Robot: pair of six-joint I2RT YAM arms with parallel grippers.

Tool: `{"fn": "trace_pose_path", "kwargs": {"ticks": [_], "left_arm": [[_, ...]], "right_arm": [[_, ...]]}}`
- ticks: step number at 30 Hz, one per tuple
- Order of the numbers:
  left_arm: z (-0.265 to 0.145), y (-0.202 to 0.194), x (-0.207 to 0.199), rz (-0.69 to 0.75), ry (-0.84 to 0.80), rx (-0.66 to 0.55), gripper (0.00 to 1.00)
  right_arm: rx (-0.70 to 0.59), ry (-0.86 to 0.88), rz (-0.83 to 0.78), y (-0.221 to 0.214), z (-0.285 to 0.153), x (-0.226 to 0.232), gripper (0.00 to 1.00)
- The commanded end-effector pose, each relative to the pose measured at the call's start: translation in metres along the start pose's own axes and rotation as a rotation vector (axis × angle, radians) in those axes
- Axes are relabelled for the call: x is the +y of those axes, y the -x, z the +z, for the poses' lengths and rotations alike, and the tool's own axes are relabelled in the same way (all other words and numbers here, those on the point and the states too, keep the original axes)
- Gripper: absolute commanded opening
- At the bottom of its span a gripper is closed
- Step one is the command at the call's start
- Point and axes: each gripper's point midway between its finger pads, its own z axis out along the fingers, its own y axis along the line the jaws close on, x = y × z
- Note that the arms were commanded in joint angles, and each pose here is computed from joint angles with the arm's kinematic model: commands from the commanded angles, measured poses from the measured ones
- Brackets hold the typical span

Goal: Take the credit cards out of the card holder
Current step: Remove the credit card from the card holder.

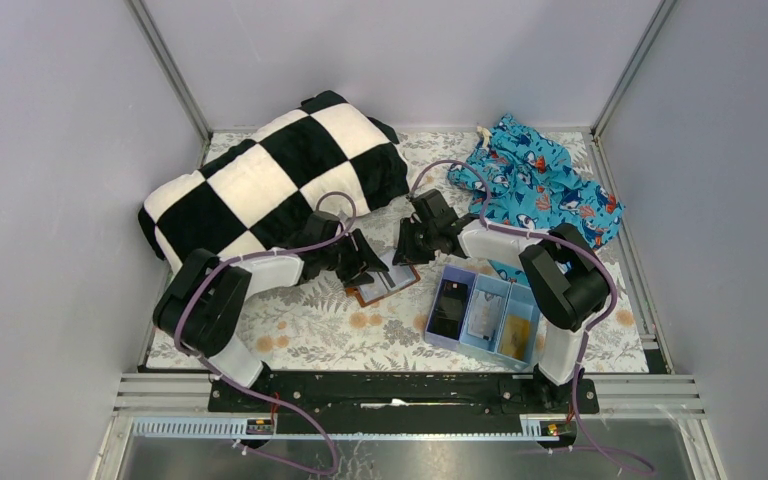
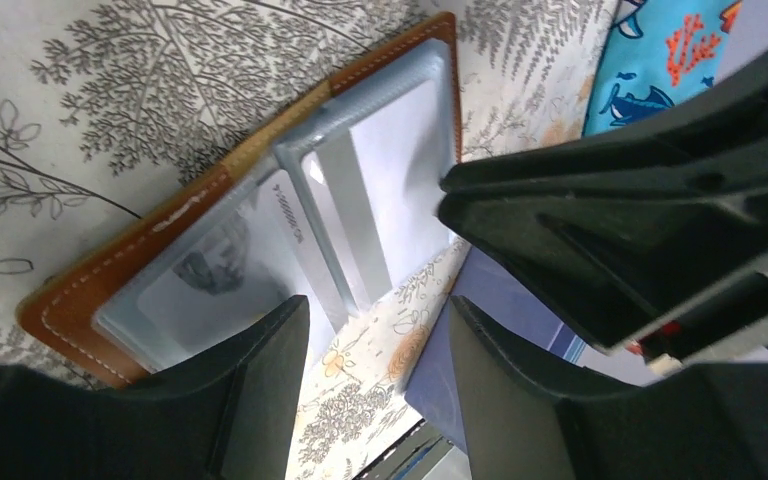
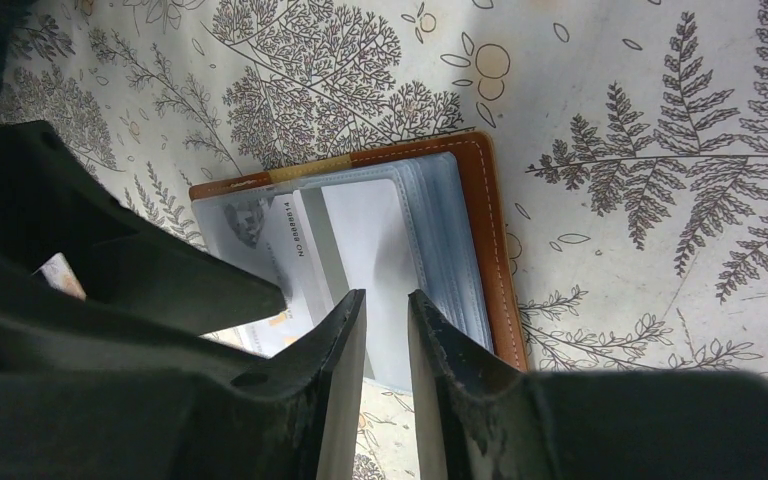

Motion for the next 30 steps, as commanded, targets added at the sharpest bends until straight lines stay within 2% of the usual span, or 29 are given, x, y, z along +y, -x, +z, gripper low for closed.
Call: {"fn": "trace_pose_path", "kwargs": {"ticks": [1, 19, 30], "left_arm": [[0.009, 0.016, -0.019, -0.014, -0.073, -0.046, 0.58], [0.027, 0.011, 0.002, -0.060, -0.023, -0.053, 0.48], [0.029, 0.004, 0.011, -0.067, -0.045, -0.062, 0.44]], "right_arm": [[-0.026, 0.002, -0.015, 0.009, -0.001, 0.001, 0.30], [-0.041, -0.022, -0.009, 0.008, -0.002, -0.010, 0.31], [0.002, 0.041, 0.013, -0.006, 0.001, -0.004, 0.30]]}}
